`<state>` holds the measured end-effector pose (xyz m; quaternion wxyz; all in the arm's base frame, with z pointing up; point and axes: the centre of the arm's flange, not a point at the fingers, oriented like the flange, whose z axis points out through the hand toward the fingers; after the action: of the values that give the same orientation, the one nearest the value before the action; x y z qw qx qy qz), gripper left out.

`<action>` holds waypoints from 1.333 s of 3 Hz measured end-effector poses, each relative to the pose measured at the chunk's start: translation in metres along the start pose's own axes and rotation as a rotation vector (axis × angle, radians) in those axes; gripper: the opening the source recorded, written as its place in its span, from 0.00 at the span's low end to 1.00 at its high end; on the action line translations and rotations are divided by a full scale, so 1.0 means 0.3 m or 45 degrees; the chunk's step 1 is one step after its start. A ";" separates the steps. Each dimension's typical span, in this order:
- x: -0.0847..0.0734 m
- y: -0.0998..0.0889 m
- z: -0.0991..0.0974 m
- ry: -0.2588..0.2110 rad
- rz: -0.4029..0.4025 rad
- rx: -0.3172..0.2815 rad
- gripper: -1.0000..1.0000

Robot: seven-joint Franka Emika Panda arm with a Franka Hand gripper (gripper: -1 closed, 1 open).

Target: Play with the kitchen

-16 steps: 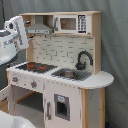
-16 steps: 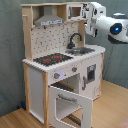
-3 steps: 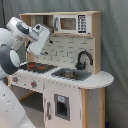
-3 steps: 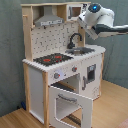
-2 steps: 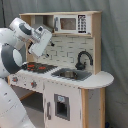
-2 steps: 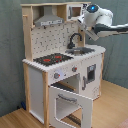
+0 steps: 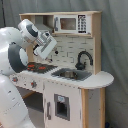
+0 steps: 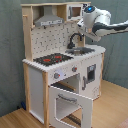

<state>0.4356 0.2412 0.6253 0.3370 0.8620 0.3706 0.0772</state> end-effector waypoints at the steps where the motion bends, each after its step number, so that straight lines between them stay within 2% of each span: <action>1: -0.010 -0.001 0.050 -0.055 -0.109 0.087 1.00; 2: -0.016 -0.007 0.102 -0.111 -0.233 0.171 1.00; 3: -0.005 -0.004 0.160 -0.142 -0.355 0.250 1.00; 4: 0.044 0.018 0.221 -0.108 -0.459 0.325 1.00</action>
<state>0.4734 0.2130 0.5767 0.2490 0.8200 0.5109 -0.0680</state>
